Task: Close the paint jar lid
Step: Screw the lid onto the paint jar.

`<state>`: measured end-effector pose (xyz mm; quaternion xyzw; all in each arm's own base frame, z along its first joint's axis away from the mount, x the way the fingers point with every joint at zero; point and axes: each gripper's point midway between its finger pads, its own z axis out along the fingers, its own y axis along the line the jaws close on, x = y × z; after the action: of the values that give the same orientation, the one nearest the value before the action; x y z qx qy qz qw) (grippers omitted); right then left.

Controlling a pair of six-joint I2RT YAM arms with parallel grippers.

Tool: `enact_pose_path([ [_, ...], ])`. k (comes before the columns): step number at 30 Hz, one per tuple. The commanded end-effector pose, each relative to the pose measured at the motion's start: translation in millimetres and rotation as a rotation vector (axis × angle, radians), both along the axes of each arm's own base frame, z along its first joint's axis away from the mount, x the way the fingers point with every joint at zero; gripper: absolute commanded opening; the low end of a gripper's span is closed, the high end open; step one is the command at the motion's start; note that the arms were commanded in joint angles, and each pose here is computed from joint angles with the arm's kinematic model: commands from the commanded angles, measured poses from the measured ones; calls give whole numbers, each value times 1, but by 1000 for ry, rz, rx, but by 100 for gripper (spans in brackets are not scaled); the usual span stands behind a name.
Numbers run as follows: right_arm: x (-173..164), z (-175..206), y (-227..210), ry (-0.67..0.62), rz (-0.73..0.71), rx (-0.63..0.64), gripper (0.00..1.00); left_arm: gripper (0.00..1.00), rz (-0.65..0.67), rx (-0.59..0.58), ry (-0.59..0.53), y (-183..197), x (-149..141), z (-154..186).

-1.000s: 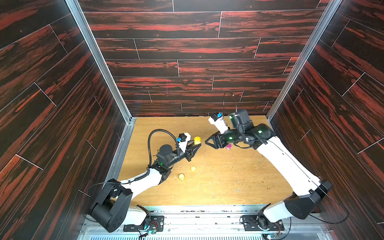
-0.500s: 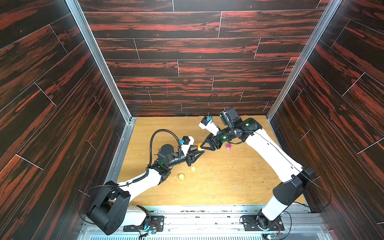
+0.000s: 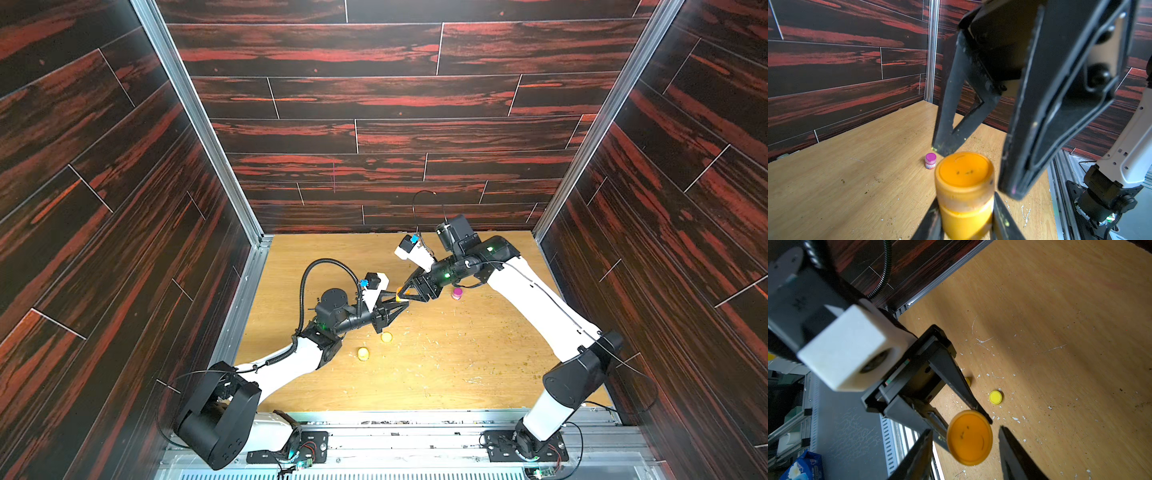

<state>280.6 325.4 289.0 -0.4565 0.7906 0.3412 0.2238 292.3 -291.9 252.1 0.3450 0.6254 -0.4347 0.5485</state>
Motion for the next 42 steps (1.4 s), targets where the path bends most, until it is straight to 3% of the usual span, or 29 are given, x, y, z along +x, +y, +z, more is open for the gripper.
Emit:
enact_pose_path([
  [1,-3,-8,5,29,15,-2,54,18,-20,-25,-40,-3,0,19],
  [8,0,-14,6,41,1,-8,38,18,-19,-25,-37,-3,1,18],
  [22,-4,-23,8,66,4,-7,44,18,-21,-27,-39,-5,2,19],
  [32,2,-30,11,94,-45,-14,30,18,-10,-9,-45,-7,9,17],
  [34,6,-38,19,116,-92,-16,28,18,50,8,-58,-8,20,13],
  [39,43,-71,52,219,-424,-48,29,17,299,86,-184,-24,56,2],
  [42,56,-73,51,253,-554,-47,32,17,391,25,-220,-24,71,6],
])
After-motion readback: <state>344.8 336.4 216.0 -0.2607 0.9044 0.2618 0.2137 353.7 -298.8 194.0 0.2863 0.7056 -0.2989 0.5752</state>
